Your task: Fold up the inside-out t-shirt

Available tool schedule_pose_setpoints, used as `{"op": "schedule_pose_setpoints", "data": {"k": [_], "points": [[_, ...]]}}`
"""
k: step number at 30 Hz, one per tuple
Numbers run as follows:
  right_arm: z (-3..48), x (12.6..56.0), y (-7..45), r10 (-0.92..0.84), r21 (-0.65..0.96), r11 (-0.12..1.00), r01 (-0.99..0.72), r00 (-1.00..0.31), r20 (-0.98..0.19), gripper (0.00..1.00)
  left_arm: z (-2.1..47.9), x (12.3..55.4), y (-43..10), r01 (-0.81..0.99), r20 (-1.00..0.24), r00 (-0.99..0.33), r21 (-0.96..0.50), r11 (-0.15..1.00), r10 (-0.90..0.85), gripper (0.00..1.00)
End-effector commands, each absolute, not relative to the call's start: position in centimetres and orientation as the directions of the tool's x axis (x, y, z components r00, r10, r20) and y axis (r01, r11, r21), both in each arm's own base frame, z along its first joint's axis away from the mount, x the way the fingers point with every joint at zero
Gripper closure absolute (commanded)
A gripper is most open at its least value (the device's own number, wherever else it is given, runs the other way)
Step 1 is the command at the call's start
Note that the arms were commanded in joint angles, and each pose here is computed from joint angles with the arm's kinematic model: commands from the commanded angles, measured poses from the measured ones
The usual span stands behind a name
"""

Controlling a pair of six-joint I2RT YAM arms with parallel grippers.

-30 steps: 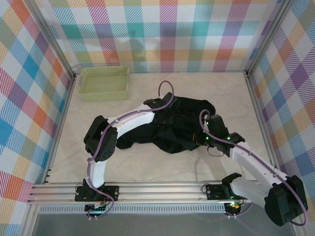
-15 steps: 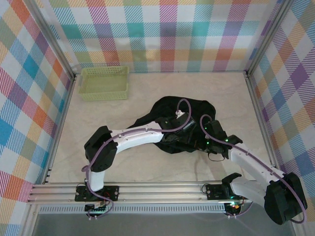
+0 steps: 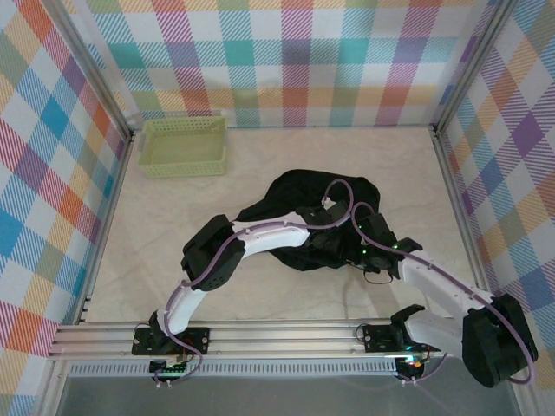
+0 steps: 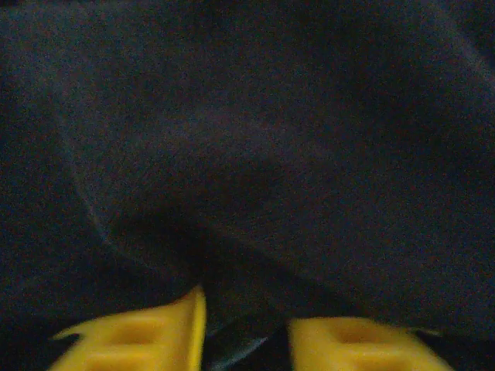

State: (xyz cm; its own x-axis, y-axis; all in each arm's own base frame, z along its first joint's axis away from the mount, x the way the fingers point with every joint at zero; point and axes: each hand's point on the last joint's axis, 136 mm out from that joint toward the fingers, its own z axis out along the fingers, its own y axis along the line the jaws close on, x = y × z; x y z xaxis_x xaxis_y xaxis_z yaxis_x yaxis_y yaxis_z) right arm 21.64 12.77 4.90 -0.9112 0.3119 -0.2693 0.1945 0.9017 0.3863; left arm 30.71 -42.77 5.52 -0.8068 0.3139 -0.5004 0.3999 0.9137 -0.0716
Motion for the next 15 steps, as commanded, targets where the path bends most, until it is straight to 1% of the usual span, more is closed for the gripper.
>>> {"op": "schedule_pose_setpoints", "data": {"k": [1,2,4,5,6,8,11,15], "points": [[4.2,21.6,13.9,0.329,0.430,0.879,0.206,-0.915,-0.234,0.66,7.8,32.9,-43.4,0.380,-0.558,-0.784,-0.088,0.921,0.271,0.81],[4.1,21.6,13.8,0.329,0.425,0.881,0.208,-0.915,-0.233,0.69,8.2,33.0,-43.5,0.379,-0.564,-0.782,-0.095,0.920,0.264,0.87],[3.8,21.6,13.4,0.335,0.403,0.888,0.223,-0.913,-0.234,0.81,9.1,33.4,-43.6,0.379,-0.579,-0.775,-0.104,0.919,0.254,0.97],[3.6,21.4,13.0,0.341,0.387,0.892,0.236,-0.911,-0.231,0.88,9.6,33.6,-43.5,0.374,-0.587,-0.772,-0.110,0.921,0.243,1.00],[3.5,21.2,12.8,0.346,0.377,0.893,0.245,-0.910,-0.228,0.94,10.3,33.9,-43.5,0.368,-0.598,-0.768,-0.120,0.922,0.229,1.00],[3.1,20.6,12.6,0.352,0.370,0.892,0.259,-0.911,-0.213,1.00,11.6,34.5,-43.2,0.359,-0.613,-0.764,-0.144,0.922,0.201,1.00],[2.7,19.7,12.7,0.359,0.384,0.883,0.269,-0.915,-0.186,1.00,14.1,35.5,-42.9,0.355,-0.636,-0.754,-0.190,0.916,0.160,1.00],[2.6,18.7,13.0,0.351,0.387,0.884,0.261,-0.919,-0.182,1.00,17.7,36.2,-42.6,0.363,-0.674,-0.728,-0.221,0.905,0.127,1.00]]}}
